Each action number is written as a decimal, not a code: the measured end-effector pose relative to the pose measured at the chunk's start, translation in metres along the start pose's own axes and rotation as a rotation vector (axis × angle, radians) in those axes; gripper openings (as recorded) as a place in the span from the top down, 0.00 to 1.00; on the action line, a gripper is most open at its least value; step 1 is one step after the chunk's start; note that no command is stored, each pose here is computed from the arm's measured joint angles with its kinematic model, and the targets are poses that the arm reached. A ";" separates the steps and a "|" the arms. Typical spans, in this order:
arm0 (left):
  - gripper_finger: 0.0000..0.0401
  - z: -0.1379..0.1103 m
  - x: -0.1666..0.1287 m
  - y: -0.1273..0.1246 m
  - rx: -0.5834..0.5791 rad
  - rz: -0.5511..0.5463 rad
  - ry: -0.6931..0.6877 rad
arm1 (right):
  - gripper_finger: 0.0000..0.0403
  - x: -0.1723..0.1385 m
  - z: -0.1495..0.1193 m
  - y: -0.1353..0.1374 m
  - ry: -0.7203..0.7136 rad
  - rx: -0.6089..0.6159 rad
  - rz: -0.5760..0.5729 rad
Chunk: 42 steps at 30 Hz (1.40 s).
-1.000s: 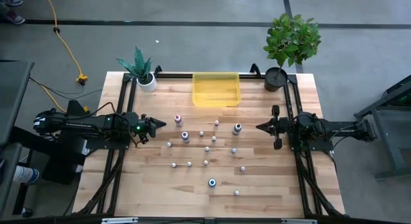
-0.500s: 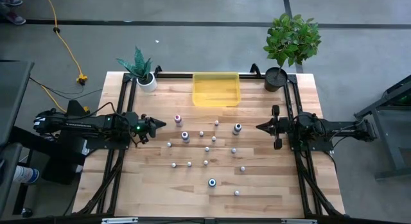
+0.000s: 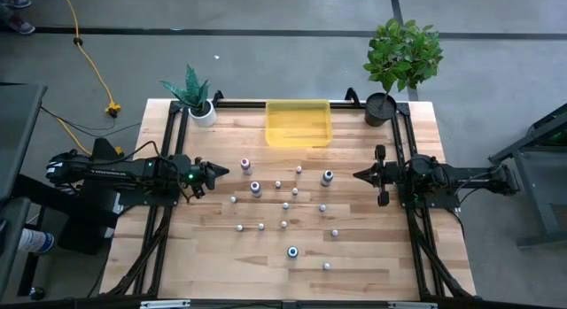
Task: Pick & Place food coloring
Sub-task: Put the large red food coloring bottle into the yellow bin
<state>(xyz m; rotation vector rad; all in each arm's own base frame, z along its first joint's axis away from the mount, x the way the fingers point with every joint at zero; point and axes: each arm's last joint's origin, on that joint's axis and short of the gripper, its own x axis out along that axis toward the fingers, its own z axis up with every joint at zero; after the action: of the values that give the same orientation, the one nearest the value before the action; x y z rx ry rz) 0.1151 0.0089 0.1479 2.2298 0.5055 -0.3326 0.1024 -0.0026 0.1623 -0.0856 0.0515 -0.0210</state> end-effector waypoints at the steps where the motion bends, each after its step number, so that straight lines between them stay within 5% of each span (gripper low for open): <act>1: 1.00 0.000 0.000 0.000 0.000 -0.011 0.014 | 1.00 0.000 0.000 0.000 0.000 0.000 0.000; 6: 1.00 0.000 0.000 -0.002 -0.101 -0.031 0.022 | 1.00 0.000 0.000 0.000 0.000 0.000 0.000; 15: 1.00 0.009 -0.002 0.004 -1.084 0.008 -0.359 | 1.00 0.000 0.000 0.000 0.000 0.000 0.000; 21: 1.00 0.009 -0.005 0.014 -1.558 -0.023 -0.634 | 1.00 0.000 0.000 0.000 0.000 0.000 0.000; 42: 1.00 -0.012 -0.016 0.042 -2.104 0.103 -1.001 | 1.00 0.000 0.000 0.000 0.000 0.000 0.000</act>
<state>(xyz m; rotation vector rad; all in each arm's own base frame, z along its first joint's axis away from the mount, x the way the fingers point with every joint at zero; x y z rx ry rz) 0.1211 -0.0104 0.1897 -0.0622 -0.0147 -0.4395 0.1024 -0.0026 0.1623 -0.0859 0.0516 -0.0209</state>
